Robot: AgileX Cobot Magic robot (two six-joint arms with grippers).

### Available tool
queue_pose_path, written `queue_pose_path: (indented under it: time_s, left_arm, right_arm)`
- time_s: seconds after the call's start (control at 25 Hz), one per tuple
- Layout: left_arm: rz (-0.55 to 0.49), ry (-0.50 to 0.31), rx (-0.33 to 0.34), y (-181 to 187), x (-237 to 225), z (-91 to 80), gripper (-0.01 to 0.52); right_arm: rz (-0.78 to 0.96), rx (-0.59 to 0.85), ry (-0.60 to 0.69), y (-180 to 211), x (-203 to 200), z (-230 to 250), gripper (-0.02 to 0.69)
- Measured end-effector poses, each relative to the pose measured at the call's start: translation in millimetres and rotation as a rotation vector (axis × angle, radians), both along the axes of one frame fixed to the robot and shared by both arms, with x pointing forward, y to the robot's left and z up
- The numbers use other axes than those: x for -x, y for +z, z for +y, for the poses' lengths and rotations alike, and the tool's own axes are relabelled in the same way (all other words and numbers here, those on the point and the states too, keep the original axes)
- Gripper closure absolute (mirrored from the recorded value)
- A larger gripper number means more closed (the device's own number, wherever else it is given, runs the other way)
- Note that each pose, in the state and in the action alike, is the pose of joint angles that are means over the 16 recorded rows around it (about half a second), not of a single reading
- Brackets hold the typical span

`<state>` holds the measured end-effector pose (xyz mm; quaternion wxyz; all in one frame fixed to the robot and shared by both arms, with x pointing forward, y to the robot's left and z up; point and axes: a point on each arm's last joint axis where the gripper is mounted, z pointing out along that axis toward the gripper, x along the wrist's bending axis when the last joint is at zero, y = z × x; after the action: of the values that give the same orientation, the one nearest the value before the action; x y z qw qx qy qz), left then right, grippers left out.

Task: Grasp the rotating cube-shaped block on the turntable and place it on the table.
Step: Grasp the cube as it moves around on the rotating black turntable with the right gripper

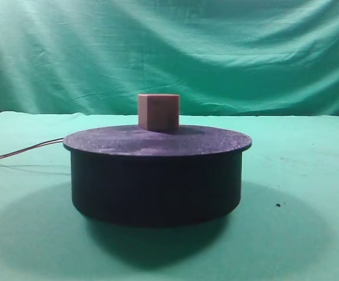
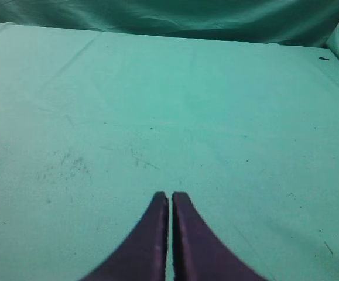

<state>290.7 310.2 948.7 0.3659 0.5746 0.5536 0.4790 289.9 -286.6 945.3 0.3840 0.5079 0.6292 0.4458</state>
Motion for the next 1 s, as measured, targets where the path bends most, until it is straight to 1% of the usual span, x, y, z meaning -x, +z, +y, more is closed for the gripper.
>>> queue_pose_path:
  time_s: [0.44,0.6,0.76,1.0]
  left_arm:
    - [0.000,0.000,0.000,0,0,0.0,0.514]
    - [0.000,0.000,0.000,0,0,0.0,0.514]
    - [0.000,0.000,0.000,0,0,0.0,0.514]
    - [0.000,0.000,0.000,0,0,0.0,0.514]
  right_arm:
    - [-0.002,0.002,0.000,0,0,0,0.665]
    - [-0.032,-0.005,-0.006,3,-1,0,0.665]
    - [-0.125,-0.054,-0.025,12,-3,-1,0.665]
    - [-0.344,-0.179,-0.083,36,-5,-5,0.665]
